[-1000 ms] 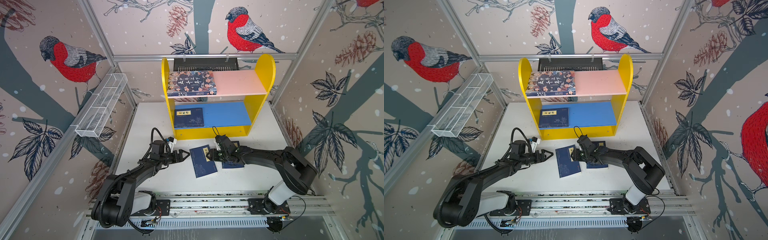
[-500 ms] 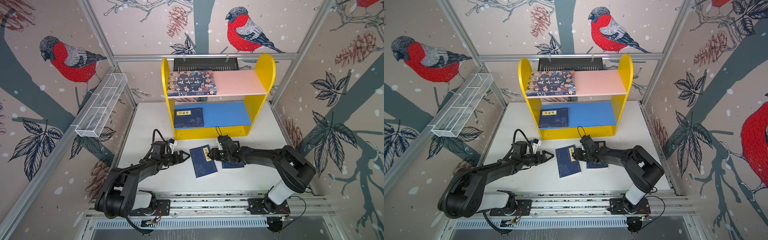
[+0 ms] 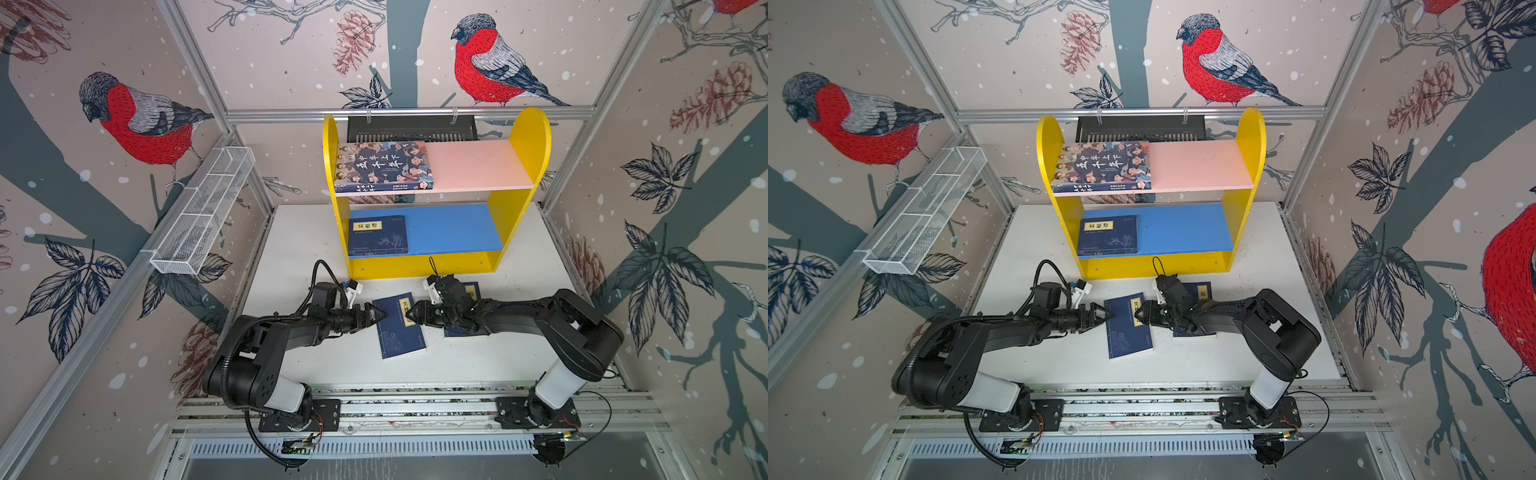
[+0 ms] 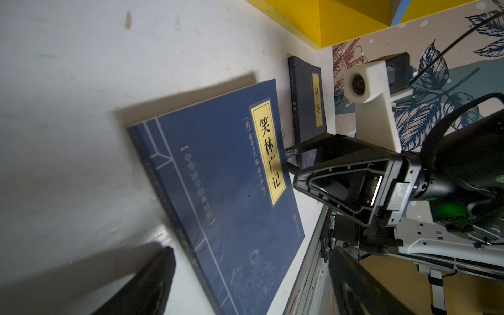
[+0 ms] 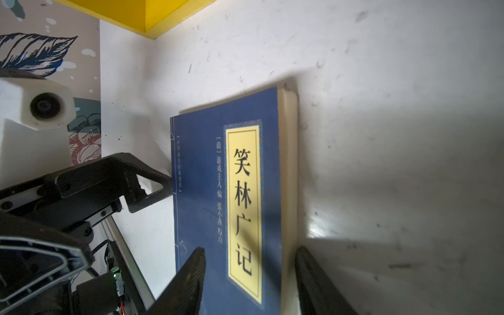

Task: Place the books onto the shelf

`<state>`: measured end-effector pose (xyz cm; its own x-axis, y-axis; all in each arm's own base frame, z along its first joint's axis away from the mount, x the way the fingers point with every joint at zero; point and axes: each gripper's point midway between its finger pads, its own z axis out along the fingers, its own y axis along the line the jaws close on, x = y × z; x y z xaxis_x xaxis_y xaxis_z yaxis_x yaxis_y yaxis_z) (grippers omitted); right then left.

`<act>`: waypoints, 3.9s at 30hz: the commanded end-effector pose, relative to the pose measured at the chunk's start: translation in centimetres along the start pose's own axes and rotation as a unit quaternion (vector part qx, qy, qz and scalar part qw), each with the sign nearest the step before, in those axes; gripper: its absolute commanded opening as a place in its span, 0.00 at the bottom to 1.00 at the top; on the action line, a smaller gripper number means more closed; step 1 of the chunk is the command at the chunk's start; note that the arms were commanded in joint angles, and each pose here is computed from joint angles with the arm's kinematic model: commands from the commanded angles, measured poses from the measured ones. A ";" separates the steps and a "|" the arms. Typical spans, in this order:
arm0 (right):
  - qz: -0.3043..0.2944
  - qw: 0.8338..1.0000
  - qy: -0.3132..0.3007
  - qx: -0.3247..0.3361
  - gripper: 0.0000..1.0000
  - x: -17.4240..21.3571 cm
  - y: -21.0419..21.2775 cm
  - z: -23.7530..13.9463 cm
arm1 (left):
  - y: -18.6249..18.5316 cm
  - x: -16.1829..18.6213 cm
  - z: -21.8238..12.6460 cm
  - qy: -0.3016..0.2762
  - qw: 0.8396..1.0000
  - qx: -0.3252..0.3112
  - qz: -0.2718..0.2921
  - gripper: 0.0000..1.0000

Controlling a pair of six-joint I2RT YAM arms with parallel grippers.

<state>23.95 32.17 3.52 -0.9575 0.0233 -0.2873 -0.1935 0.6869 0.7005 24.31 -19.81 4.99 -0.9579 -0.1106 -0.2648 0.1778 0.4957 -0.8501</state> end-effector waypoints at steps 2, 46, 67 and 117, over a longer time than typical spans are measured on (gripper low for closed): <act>0.035 0.999 0.024 -0.014 0.55 1.5 -0.2 0.2 | 1.1 0.6 0.3 0.013 0.999 -0.020 -0.029 0.89; 0.039 0.998 0.022 -0.051 0.27 1.5 1.2 -1.4 | 1.9 0.0 -0.8 -0.024 0.997 -0.069 -0.017 0.87; 0.076 0.990 0.104 -0.064 0.47 4.6 0.1 0.1 | 1.5 1.3 -0.1 0.007 0.999 -0.029 -0.036 0.83; 0.069 0.984 0.062 -0.149 0.29 1.4 4.2 -0.5 | 0.4 0.2 -0.7 -0.024 0.999 -0.024 -0.018 0.76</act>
<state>21.26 34.23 5.62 -0.9980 0.0101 -0.0627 -0.0509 0.4638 0.8845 24.92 -18.48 4.70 -0.9338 -0.1887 -0.3041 0.1474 0.5716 -0.8072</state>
